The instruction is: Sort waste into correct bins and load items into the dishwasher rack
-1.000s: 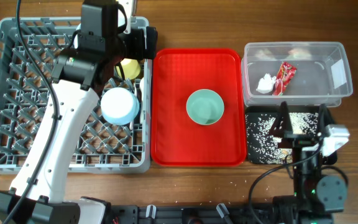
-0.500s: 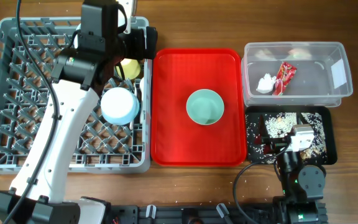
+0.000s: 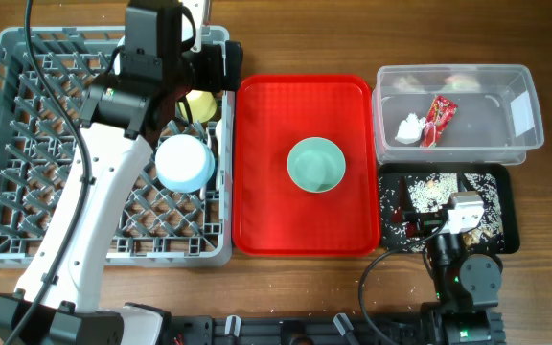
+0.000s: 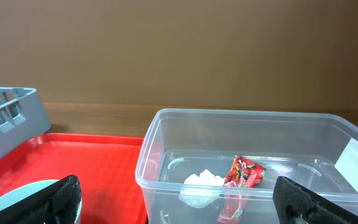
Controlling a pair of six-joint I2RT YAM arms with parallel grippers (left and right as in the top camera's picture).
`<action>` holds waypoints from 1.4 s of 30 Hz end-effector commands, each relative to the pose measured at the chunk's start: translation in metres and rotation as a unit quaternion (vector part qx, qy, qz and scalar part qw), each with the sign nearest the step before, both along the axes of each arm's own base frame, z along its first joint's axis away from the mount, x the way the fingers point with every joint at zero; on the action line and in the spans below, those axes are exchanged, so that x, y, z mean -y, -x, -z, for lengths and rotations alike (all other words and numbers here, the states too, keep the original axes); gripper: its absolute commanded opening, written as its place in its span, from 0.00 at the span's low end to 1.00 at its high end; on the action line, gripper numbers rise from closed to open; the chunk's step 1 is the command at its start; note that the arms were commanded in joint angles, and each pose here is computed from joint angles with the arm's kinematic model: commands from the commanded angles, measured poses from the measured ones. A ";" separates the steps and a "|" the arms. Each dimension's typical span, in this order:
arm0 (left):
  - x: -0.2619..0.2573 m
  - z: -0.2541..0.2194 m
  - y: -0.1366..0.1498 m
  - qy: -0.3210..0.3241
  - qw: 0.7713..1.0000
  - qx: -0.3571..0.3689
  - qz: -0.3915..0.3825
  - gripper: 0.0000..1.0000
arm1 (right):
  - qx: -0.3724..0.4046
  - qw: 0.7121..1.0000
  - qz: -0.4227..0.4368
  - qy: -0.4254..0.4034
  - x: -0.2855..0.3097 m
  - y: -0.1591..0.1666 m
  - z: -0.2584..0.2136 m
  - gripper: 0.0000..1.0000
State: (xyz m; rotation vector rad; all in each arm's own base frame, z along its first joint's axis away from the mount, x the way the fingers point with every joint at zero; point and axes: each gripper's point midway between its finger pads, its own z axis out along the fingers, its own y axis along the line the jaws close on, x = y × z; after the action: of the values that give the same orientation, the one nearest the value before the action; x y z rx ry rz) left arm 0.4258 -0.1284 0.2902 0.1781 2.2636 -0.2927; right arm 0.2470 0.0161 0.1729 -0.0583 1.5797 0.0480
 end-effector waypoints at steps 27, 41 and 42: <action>-0.107 -0.001 0.212 0.071 0.900 0.421 -0.089 1.00 | 0.009 1.000 -0.006 0.008 -0.002 0.001 -0.003 1.00; -0.115 0.094 0.185 0.059 0.933 0.339 -0.110 1.00 | 0.009 1.000 -0.006 0.008 -0.002 0.001 -0.003 1.00; -0.115 0.100 0.185 0.058 0.936 0.329 -0.111 1.00 | 0.009 1.000 -0.006 0.008 -0.002 0.001 -0.003 1.00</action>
State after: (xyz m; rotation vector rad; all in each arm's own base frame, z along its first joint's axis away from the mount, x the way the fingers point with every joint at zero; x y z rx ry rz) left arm 0.2410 -0.0123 0.1998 -0.0421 1.5526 -0.1950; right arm 0.2466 0.0167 0.1742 -0.0611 1.5742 0.0510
